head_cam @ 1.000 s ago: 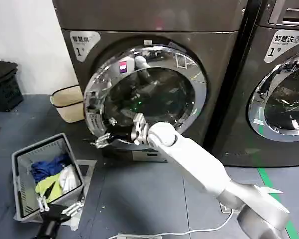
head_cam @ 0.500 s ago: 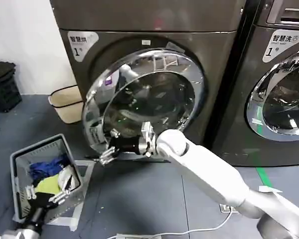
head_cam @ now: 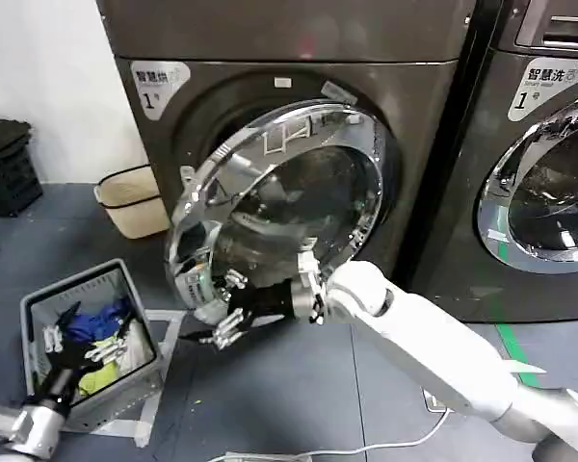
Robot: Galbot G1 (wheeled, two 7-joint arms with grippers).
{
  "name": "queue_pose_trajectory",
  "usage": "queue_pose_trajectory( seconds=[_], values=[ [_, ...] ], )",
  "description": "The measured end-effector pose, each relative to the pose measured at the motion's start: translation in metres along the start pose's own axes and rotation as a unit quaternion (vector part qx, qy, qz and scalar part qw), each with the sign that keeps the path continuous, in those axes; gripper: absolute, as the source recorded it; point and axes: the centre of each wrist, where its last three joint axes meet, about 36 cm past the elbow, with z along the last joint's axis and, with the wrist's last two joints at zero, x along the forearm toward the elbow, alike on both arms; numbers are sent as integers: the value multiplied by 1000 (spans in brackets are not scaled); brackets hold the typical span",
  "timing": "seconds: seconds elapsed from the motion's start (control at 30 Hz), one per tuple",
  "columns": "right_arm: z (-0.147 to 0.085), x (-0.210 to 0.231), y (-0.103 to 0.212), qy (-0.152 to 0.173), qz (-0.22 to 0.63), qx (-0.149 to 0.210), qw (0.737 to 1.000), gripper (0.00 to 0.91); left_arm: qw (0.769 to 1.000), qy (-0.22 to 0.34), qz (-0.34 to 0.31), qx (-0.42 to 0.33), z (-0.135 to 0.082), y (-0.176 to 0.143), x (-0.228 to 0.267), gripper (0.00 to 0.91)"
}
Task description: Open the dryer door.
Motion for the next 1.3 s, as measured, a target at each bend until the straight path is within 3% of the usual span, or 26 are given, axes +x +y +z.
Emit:
queue_pose_trajectory(
  seconds=[0.6, 0.9, 1.3],
  values=[
    [20, 55, 33, 19, -28, 22, 999, 907, 994, -20, 106, -20, -1, -10, -75, 907],
    [21, 93, 53, 26, 8, 23, 999, 907, 984, -32, 169, -41, -3, -15, -107, 907],
    [29, 167, 105, 16, 111, 16, 994, 907, 962, -53, 261, -55, -7, -38, -135, 907]
  ],
)
